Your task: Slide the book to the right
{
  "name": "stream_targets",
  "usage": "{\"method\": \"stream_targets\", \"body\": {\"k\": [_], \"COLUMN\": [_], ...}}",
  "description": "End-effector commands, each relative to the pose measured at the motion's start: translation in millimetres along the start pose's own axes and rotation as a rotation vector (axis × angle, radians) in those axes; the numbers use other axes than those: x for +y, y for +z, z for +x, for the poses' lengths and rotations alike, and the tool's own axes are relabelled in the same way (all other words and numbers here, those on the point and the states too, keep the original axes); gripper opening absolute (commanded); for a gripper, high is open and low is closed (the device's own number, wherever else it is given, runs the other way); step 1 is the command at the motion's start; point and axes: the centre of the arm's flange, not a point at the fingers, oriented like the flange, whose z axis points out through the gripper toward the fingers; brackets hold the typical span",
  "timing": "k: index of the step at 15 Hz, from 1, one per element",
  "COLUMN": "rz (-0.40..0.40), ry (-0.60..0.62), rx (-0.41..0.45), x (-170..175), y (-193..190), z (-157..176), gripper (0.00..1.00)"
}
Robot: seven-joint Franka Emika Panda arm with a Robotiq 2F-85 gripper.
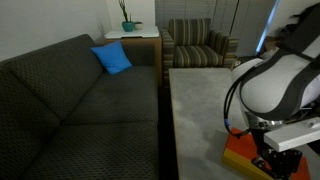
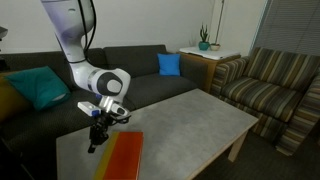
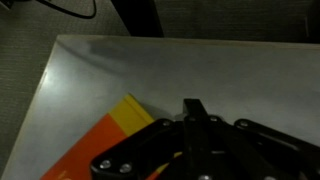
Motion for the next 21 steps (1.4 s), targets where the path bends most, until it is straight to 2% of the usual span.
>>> {"method": "stream_targets", "body": {"k": [1,6,9,12,15,21], "rz": [0.028,0.079,0.137,0.161,0.173,0.186], "ry": [-0.080,-0.060,-0.055,-0.057,-0.045,0.028], "rx": [0.086,0.216,0.256,0.237,0.203,0.166], "x": [-45,-88,-101,-106,-104,-70], "y": [-30,-57,-71,-68,-46,-8], "z": [-15,19,37,51,56,62], "gripper": [0.00,0.00,0.00,0.00,0.00,0.00]}}
